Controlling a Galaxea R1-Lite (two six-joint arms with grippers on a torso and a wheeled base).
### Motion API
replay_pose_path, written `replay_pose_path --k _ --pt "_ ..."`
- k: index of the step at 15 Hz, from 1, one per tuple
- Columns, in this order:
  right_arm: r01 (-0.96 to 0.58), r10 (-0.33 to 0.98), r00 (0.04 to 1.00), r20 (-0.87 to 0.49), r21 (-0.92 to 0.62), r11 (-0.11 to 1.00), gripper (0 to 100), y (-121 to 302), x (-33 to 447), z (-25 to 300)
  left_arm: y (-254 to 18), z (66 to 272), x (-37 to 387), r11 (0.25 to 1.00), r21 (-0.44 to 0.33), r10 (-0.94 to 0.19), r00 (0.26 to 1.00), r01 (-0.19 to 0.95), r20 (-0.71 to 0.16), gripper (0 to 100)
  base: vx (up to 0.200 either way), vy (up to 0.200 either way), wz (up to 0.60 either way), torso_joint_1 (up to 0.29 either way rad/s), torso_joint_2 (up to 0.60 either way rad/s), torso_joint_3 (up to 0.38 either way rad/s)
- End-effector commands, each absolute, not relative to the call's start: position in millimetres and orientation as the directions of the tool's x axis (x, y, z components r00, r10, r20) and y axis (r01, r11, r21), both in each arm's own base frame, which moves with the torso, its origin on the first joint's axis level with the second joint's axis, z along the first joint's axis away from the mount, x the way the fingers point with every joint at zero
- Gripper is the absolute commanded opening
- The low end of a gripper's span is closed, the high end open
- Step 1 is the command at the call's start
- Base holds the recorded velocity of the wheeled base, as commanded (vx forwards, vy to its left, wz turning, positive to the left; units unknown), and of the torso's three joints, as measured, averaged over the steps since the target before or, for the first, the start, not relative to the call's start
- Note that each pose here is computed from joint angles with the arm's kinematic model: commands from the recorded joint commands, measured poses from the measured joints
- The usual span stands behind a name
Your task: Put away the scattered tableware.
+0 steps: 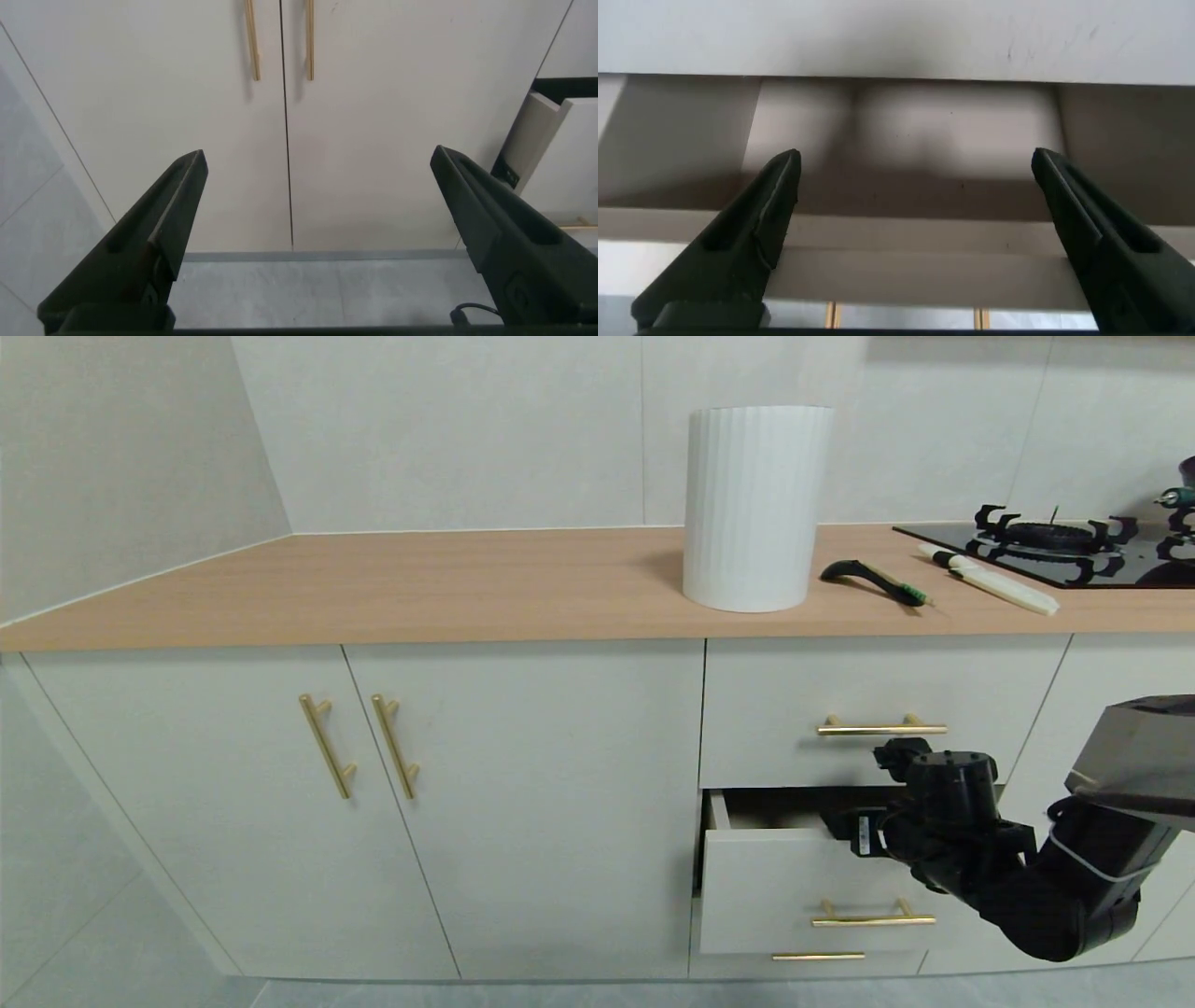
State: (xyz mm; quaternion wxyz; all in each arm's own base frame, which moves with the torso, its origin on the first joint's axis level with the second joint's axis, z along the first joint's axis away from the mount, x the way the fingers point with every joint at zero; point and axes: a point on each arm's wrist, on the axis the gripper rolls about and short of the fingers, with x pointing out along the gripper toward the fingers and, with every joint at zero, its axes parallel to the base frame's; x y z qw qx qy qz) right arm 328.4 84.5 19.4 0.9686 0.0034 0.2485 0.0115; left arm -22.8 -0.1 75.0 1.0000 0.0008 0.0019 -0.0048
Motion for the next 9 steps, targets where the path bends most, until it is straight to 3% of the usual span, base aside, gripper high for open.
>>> replay_pose_path --k 1,9 --pt "-0.02 0.021 0.86 -0.51 0.006 1.0 100 84 328 10 0 75 -23 1.0 0.001 -0.009 1.0 0.009 -0.005 100 0.0 0.0 0.0 0.0 0.0 0.0" --pt "-0.031 0.023 0.833 -0.553 -0.007 0.999 100 80 310 42 0 75 -23 1.0 0.001 -0.011 1.0 0.011 -0.005 100 0.0 0.0 0.0 0.0 0.0 0.0"
